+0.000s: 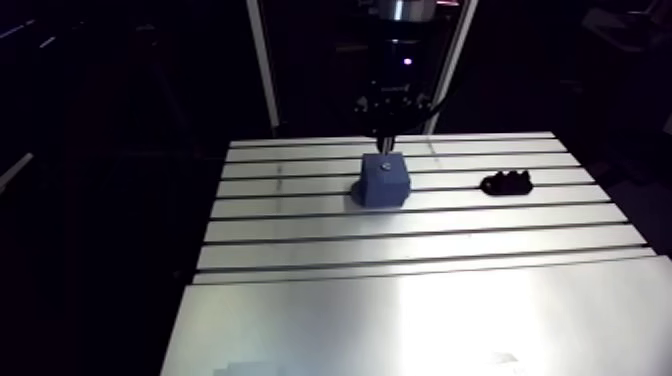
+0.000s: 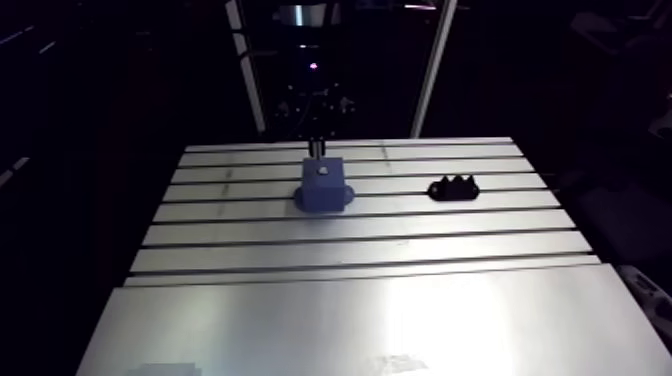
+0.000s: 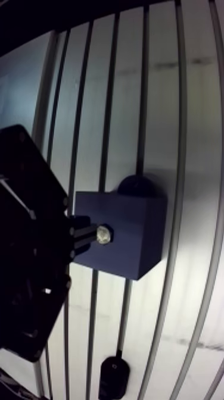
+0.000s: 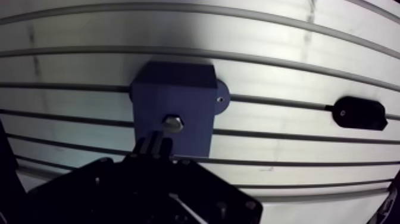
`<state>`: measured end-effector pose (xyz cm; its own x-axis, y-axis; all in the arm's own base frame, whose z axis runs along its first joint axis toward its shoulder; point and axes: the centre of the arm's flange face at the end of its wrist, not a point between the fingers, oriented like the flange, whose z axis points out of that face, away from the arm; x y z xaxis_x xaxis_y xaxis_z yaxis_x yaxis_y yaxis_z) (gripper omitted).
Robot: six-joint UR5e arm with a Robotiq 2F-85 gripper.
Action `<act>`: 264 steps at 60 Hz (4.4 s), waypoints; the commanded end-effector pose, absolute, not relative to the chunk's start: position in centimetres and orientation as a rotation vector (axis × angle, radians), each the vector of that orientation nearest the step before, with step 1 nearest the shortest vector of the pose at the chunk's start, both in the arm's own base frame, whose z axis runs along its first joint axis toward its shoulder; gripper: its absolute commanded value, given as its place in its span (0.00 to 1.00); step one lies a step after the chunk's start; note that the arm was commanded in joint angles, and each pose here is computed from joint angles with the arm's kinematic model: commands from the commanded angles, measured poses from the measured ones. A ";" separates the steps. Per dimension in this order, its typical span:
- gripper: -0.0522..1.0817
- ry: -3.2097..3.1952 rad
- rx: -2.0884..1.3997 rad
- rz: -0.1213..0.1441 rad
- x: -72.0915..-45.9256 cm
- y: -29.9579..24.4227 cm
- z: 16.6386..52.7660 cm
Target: Pick up the M10 bolt and insert it into the hex recess until seated.
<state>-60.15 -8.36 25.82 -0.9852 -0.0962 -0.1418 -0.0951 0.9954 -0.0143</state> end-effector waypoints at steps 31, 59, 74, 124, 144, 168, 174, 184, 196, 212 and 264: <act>1.00 3.016 -0.159 -0.009 -59.9 -7.9 24.9; 1.00 3.018 -0.157 -0.009 -59.7 -7.7 24.3; 1.00 3.012 -0.155 -0.010 -59.7 -7.7 23.9; 1.00 3.023 -0.185 -0.009 -60.1 -7.6 23.6; 1.00 3.014 -0.185 -0.009 -59.9 -7.6 23.2; 1.00 3.008 -0.185 -0.010 -59.6 -7.7 22.9; 1.00 3.008 -0.183 -0.010 -59.6 -7.6 22.9; 1.00 3.006 -0.182 -0.011 -59.5 -7.6 22.8; 1.00 3.006 -0.182 -0.011 -59.5 -7.6 22.8; 1.00 3.004 -0.182 -0.011 -59.4 -7.6 22.8; 0.45 3.035 -0.193 -0.006 -59.6 -7.9 24.9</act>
